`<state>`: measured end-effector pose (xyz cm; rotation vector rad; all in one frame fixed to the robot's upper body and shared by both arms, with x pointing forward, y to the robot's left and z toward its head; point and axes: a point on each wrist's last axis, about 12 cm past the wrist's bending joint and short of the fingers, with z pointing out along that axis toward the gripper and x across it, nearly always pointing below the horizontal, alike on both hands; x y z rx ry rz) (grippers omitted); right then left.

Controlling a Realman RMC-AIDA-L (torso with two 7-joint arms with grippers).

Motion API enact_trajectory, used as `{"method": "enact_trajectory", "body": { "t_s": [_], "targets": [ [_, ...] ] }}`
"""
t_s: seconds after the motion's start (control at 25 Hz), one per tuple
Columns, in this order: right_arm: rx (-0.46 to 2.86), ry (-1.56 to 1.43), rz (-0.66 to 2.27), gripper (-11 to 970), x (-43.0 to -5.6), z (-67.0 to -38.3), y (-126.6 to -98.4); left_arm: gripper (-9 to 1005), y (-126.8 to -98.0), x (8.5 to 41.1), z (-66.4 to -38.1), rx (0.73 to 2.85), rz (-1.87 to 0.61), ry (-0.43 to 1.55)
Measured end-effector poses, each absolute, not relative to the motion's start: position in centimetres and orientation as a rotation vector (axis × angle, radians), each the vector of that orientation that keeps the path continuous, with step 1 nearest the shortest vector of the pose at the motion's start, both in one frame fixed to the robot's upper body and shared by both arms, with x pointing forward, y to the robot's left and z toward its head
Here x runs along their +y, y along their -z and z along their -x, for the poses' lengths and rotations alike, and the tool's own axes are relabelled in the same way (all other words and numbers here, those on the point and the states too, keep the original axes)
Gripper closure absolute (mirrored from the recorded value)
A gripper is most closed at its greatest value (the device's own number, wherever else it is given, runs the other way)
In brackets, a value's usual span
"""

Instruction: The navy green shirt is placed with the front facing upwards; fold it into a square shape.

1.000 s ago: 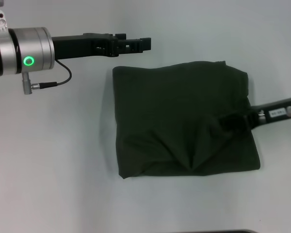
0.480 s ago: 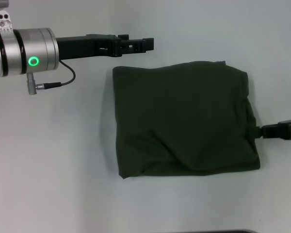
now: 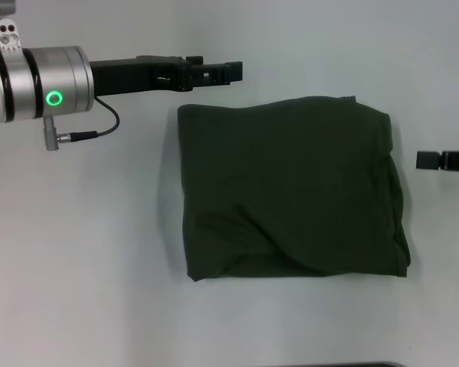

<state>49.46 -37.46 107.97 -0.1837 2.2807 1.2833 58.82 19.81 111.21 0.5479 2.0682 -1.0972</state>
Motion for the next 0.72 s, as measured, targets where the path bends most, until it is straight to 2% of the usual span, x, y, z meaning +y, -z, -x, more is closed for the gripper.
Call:
{"method": "enact_trajectory", "body": {
  "t_s": [0.16, 0.36, 0.6, 0.72],
  "targets": [
    [2.265, -1.28, 0.104, 746, -37.8, -49.8, -108.1, 62, -111.1, 19.8, -58.8, 2.066, -0.561, 1.092],
    [2.267, -1.249, 0.012, 569, -37.9, -50.4, -107.6, 62, -111.0, 19.8, -58.8, 2.061, -0.571, 1.081],
    [2.279, -1.247, -0.037, 283, -36.3, -51.4, -106.8, 62, -110.8, 19.7, -58.8, 2.063, -0.573, 1.071],
    [2.3, -1.236, -0.046, 214, -35.3, -52.1, -106.3, 62, -110.7, 19.8, -58.7, 2.06, -0.582, 1.066]
  ]
}}
